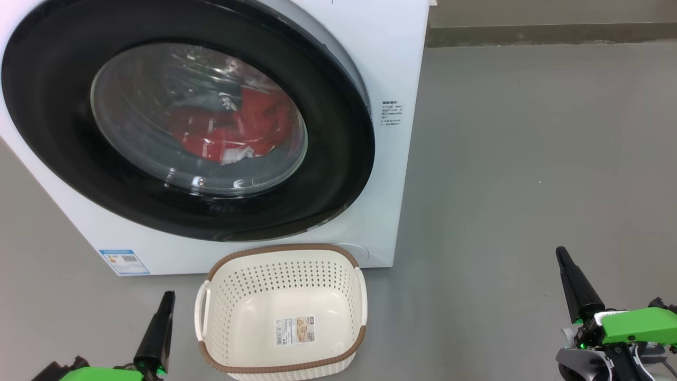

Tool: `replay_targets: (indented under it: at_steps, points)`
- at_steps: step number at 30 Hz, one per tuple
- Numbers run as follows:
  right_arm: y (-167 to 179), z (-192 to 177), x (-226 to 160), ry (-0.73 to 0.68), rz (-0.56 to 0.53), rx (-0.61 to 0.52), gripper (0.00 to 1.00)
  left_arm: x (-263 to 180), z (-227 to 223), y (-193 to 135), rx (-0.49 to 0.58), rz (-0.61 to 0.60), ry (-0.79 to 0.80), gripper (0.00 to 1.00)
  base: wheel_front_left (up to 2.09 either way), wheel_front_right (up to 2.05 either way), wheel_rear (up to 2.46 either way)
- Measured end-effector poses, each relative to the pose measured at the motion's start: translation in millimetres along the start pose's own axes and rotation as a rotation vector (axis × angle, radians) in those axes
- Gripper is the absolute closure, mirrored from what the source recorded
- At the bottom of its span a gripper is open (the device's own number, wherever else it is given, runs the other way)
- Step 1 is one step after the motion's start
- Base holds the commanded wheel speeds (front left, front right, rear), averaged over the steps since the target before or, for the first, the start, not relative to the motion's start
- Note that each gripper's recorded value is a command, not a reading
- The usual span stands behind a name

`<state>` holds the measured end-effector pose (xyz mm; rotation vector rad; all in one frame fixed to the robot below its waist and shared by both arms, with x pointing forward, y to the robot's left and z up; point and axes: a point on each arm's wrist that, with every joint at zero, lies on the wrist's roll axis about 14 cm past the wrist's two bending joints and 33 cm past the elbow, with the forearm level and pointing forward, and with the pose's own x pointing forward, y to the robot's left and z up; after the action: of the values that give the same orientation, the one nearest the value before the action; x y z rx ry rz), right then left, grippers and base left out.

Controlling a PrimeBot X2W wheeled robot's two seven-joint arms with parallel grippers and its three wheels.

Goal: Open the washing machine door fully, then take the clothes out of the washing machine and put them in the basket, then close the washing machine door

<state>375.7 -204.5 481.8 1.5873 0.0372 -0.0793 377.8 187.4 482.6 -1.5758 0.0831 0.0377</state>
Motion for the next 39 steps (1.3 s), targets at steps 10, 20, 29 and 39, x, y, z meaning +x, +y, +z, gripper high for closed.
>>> replay_targets:
  at_steps: [10,20,29,39]
  points:
    - [0.0,0.0,0.0,0.0,0.0,0.0,1.0,0.0,0.0,0.0,0.0,0.0,0.0,1.0,0.0,0.0,0.0]
    - [-31.0,-7.4,-11.9,0.006,-0.091,0.023,0.0,-11.3,-5.3,29.5,-0.017,0.087,0.005,0.0,0.0,0.0,0.0]
    - [-40.4,-7.0,-17.9,-0.01,-0.119,0.011,0.0,-15.6,-6.3,35.6,0.004,0.106,-0.008,0.0,0.0,0.0,0.0]
    - [-40.6,-6.6,-18.0,-0.012,-0.124,-0.104,0.0,-15.1,-6.1,34.2,0.141,0.107,-0.007,0.0,0.0,0.0,0.0]
